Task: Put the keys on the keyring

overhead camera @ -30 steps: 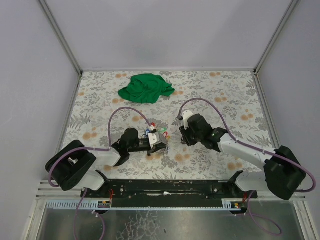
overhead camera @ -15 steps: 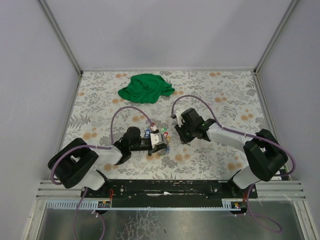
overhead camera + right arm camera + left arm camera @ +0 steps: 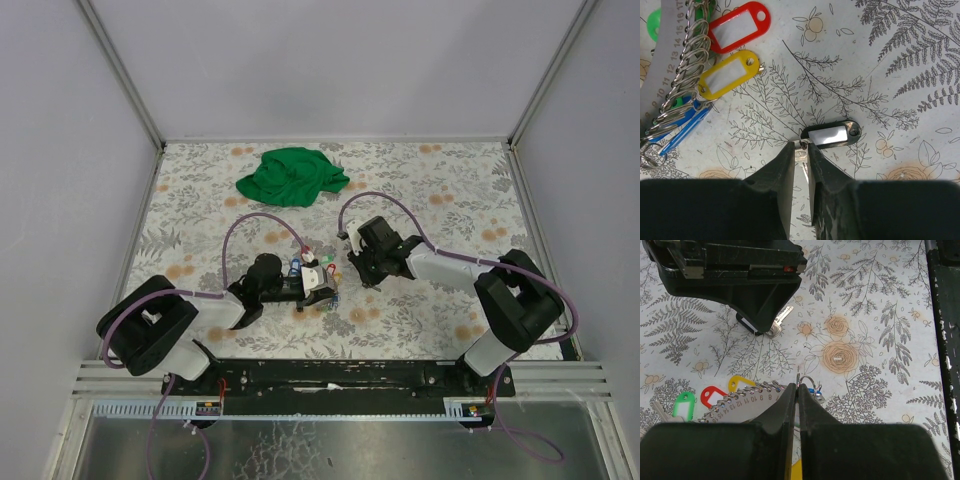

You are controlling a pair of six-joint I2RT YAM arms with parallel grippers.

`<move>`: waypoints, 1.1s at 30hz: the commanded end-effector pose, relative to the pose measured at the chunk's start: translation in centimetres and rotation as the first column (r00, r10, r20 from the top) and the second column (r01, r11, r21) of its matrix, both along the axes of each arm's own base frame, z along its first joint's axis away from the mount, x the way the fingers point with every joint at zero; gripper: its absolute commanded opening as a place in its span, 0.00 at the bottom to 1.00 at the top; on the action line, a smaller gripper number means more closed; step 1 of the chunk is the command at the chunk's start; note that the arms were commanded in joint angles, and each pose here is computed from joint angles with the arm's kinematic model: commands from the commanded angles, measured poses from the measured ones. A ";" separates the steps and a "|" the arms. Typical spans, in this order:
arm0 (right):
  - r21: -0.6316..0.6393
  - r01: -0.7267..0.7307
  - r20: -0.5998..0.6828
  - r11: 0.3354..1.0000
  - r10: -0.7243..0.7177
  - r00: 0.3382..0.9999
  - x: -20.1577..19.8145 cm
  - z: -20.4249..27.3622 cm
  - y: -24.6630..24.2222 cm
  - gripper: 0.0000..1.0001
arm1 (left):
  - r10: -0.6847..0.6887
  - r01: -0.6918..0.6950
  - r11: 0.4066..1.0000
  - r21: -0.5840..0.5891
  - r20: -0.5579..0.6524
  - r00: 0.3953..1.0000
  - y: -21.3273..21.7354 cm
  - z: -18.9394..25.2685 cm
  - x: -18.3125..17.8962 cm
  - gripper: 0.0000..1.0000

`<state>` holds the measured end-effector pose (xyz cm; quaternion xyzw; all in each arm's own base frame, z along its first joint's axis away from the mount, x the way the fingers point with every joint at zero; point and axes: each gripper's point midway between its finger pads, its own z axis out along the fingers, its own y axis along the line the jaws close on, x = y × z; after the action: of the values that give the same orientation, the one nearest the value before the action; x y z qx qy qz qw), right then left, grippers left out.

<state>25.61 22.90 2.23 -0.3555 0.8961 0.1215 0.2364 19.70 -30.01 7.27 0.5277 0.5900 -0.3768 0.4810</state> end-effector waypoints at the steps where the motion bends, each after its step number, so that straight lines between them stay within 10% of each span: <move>1: 0.027 -0.016 0.028 0.999 0.016 0.999 1.1 1.0 0.9 0.22 | -0.016 0.017 0.999 -0.029 0.040 0.999 -0.8 1.2 0.5 0.00; 17: 0.044 -0.075 0.036 0.996 0.073 0.997 0.4 0.9 1.0 0.01 | -0.045 0.047 0.998 -0.038 0.052 0.998 -0.8 1.5 -0.1 0.00; 33: 0.239 -0.475 0.342 0.847 0.384 0.858 -4.3 7.2 2.6 0.00 | -0.119 0.132 0.987 -0.097 0.131 0.984 -0.3 3.2 -1.8 0.00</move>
<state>22.01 24.02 7.39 -0.4728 0.7816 0.2229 0.3405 18.12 -29.94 8.20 0.5484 0.5545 -0.3963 0.4846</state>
